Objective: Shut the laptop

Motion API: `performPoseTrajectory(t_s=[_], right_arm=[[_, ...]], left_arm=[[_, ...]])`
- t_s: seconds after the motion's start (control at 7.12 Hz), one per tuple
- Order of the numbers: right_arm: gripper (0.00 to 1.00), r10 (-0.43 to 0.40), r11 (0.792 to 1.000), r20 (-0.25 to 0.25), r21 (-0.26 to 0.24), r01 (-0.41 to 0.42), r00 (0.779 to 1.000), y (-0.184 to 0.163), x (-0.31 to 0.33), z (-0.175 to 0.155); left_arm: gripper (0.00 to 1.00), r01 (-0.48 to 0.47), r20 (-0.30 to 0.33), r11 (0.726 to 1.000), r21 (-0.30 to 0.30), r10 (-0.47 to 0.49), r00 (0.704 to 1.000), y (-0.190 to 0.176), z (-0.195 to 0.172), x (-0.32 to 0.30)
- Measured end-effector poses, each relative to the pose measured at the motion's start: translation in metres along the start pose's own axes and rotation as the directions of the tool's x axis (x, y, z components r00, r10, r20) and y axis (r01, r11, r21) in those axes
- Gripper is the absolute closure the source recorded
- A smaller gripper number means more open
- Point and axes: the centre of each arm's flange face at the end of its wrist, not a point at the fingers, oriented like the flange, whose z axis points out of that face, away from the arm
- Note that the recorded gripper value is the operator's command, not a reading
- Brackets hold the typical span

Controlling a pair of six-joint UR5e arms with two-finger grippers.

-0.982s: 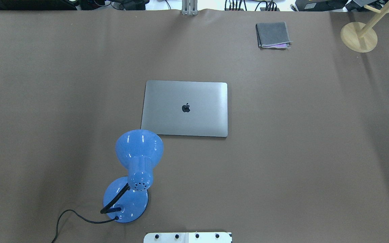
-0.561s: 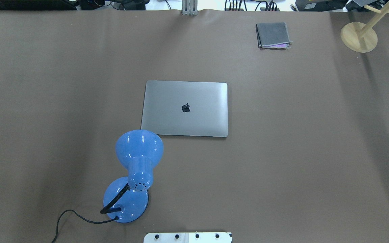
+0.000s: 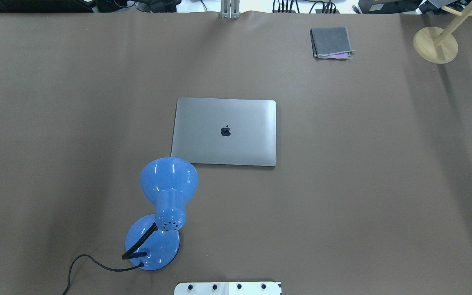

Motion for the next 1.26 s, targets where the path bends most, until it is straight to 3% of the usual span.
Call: performPoseTrajectory(t_s=[1.26], right_arm=[[0.0, -0.018, 1.0, 0.0, 0.014, 0.018, 1.0, -0.0004, -0.0021, -0.0005]], left_arm=[[0.02, -0.021, 0.0, 1.0, 0.02, 0.021, 1.0, -0.0039, -0.0087, 0.0082]])
